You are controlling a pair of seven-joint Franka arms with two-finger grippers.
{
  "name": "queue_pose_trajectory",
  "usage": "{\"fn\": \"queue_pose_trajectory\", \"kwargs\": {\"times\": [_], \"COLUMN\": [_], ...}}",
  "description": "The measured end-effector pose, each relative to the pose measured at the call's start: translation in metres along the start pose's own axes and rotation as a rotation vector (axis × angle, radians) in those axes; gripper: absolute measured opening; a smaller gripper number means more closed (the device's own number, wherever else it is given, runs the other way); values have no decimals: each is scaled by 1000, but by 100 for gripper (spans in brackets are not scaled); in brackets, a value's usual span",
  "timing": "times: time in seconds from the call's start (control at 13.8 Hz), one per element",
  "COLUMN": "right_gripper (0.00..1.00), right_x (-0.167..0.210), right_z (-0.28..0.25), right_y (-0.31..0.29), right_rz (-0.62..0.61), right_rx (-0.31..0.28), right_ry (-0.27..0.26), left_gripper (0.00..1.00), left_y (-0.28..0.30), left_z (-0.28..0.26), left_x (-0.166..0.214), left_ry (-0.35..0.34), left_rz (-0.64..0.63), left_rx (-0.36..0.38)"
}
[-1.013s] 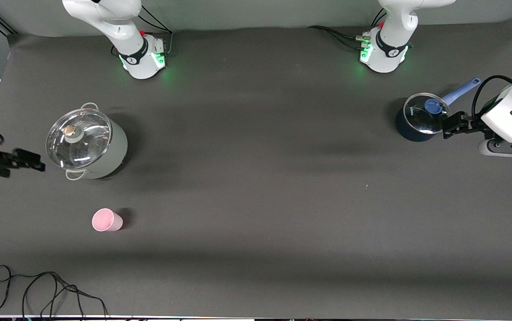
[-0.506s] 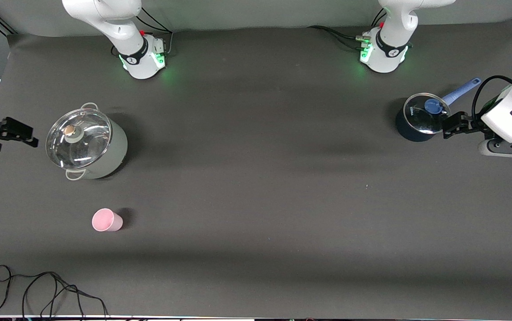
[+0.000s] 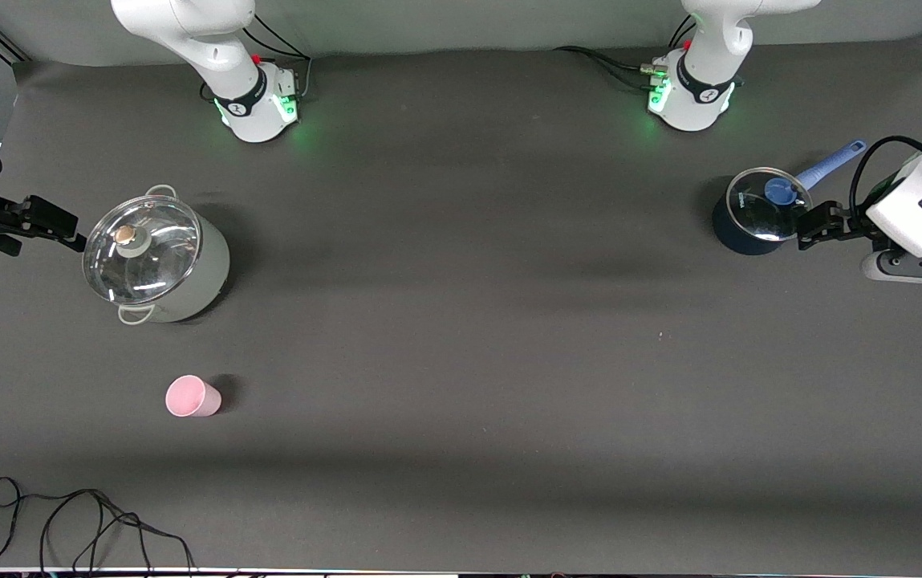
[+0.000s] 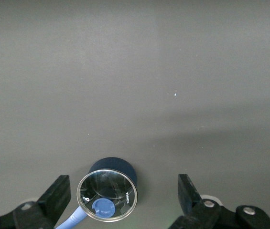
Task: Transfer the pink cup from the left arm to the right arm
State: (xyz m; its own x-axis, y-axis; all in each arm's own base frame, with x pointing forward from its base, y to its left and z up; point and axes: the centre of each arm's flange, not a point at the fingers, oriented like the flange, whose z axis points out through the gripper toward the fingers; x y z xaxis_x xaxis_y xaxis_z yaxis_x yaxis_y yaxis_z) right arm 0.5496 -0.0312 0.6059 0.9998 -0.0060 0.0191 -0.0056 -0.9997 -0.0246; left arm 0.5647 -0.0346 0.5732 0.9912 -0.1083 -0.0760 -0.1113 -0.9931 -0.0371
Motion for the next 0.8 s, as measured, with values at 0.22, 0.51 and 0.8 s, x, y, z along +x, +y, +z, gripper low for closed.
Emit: {"fn": "queue_pose_trajectory", "kwargs": {"times": [0.22,0.51,0.8], "right_gripper": [100,100,100], "right_x": [0,0,0], "right_z": [0,1,2], "right_y": [0,0,0], "right_rz": [6,7,8], "right_rx": [0,0,0], "right_ry": [0,-2,-2], "left_gripper": [100,100,100], "left_y": [0,0,0], "left_z": [0,0,0], "left_x": [0,0,0], "left_ry": [0,-1,-1], "left_rz": [0,1,1], "left_rx": [0,0,0]}}
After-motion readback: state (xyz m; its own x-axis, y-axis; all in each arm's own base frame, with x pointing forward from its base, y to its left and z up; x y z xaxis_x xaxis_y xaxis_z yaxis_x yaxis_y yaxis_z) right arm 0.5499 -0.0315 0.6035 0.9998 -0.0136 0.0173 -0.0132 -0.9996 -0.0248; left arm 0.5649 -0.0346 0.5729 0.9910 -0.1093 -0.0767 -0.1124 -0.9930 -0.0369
